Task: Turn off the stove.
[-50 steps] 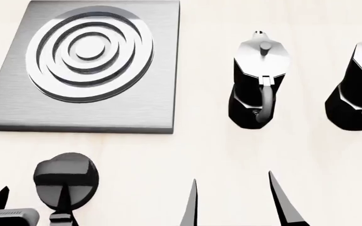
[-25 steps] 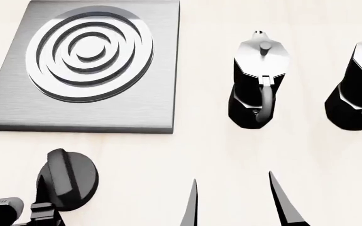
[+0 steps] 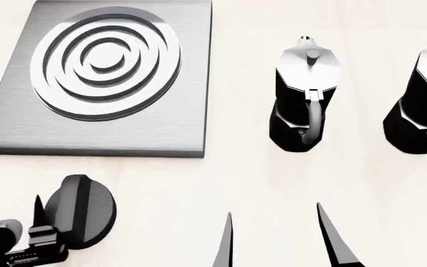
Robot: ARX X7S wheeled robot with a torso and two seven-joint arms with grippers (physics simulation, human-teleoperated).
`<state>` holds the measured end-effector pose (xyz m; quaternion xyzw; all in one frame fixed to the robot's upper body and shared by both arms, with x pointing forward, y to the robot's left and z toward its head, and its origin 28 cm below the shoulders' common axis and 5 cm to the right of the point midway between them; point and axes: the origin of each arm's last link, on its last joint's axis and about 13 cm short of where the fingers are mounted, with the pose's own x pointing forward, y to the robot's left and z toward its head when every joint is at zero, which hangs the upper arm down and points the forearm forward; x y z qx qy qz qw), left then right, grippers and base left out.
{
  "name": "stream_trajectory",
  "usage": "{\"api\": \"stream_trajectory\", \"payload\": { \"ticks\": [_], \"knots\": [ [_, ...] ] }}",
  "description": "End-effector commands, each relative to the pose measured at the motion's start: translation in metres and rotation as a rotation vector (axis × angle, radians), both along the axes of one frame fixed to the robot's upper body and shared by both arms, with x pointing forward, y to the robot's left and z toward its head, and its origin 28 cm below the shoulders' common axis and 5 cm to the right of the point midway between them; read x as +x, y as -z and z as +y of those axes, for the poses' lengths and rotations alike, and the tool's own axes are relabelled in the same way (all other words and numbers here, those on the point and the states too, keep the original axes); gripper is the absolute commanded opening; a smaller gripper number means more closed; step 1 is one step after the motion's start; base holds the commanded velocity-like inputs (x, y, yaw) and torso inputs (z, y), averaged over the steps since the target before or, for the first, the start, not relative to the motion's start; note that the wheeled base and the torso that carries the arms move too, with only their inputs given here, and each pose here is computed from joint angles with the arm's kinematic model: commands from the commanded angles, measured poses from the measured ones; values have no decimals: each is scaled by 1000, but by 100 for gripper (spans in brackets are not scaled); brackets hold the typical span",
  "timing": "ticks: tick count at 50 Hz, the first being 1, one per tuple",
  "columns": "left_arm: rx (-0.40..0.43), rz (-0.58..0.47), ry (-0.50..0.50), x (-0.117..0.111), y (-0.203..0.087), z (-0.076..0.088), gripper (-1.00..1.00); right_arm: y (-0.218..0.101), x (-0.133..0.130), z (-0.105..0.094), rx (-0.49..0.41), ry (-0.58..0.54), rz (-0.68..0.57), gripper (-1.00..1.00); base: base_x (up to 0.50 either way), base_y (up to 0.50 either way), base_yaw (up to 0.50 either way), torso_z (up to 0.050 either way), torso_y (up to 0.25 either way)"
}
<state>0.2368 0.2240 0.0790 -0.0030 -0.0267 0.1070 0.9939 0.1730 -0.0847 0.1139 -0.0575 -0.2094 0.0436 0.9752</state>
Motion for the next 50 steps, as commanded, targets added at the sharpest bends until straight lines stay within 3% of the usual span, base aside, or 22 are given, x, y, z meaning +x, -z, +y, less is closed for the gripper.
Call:
{"api": "stream_trajectory", "payload": {
  "ticks": [1, 27, 50],
  "knots": [
    [-5, -43, -23, 1, -5, 2, 100, 0, 4, -2, -5, 10, -11, 100, 0, 0, 0, 0, 0],
    [28, -166, 45, -24, -33, 0, 100, 1, 5, -3, -3, 12, -19, 100, 0, 0, 0, 0, 0],
    [-15, -321, 161, -44, -73, -5, 100, -30, 15, -1, -38, 7, -128, 100, 0, 0, 0, 0, 0]
  ]
}}
